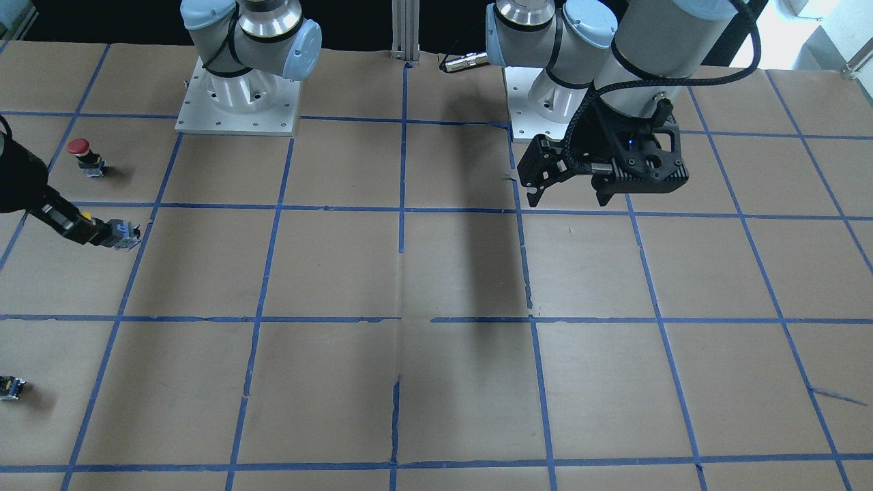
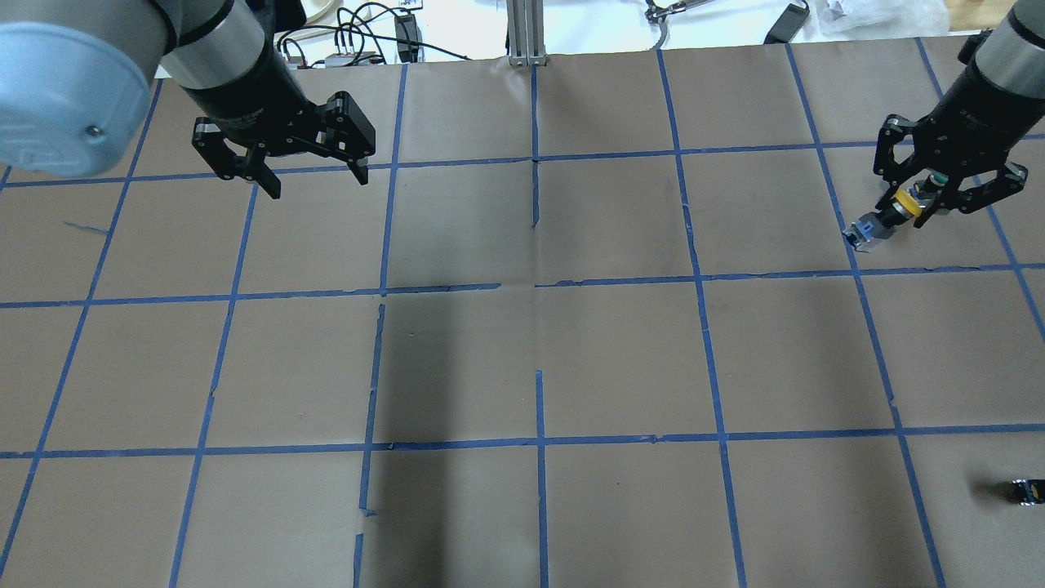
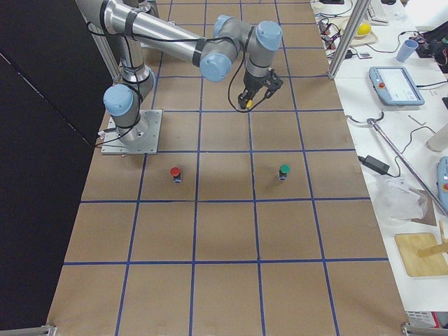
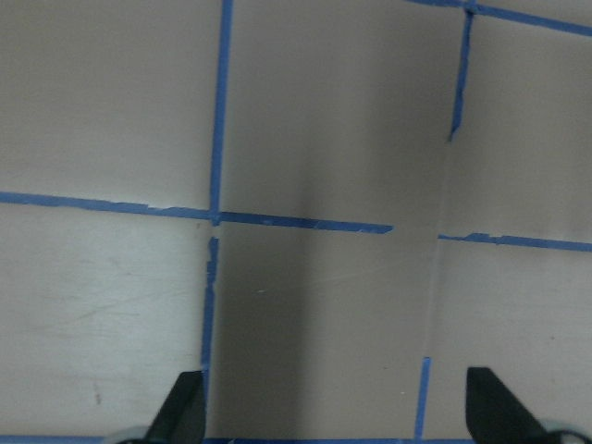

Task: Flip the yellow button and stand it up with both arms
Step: 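Carry the button with the right gripper down toward the table, cap up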

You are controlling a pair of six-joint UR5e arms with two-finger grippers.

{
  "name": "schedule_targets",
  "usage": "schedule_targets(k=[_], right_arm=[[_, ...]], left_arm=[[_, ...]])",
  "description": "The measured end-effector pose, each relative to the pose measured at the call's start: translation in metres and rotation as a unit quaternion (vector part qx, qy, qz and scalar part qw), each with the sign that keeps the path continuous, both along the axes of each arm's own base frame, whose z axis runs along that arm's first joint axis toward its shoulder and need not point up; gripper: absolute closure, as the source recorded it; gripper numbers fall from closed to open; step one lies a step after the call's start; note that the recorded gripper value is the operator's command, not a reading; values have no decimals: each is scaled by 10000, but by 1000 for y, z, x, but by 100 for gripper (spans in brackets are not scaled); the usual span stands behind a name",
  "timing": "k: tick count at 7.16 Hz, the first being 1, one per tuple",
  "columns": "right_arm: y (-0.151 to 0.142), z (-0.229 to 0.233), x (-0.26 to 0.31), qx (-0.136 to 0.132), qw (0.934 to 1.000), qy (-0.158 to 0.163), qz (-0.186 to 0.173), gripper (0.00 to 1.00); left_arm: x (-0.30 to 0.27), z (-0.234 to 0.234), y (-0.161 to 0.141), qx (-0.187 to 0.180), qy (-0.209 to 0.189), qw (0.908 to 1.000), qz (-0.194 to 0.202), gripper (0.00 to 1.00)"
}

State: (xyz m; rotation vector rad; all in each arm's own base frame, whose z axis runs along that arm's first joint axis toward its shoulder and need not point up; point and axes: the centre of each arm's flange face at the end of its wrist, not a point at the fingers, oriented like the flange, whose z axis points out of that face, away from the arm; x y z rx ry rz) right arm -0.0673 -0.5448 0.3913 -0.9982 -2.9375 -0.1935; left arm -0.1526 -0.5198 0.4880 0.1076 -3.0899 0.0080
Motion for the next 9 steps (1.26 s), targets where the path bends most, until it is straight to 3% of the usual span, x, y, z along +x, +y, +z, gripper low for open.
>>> schedule_targets(k=[2, 5, 6, 9], right_arm=[[-17, -31, -48, 147, 9971, 730, -168, 92], [-26, -88, -98, 256, 9873, 1468, -547, 92], [-18, -107, -100, 210, 9824, 1759, -595, 91], [25, -156, -90, -278, 9666, 2497, -510, 88]], left_arm=[[3, 6, -2, 146, -169, 9995, -224, 0], [4, 2, -3, 204, -257, 9989, -339, 0], [4, 2, -3, 215, -265, 9988, -355, 0], [3, 1, -2, 244, -273, 9985, -412, 0]])
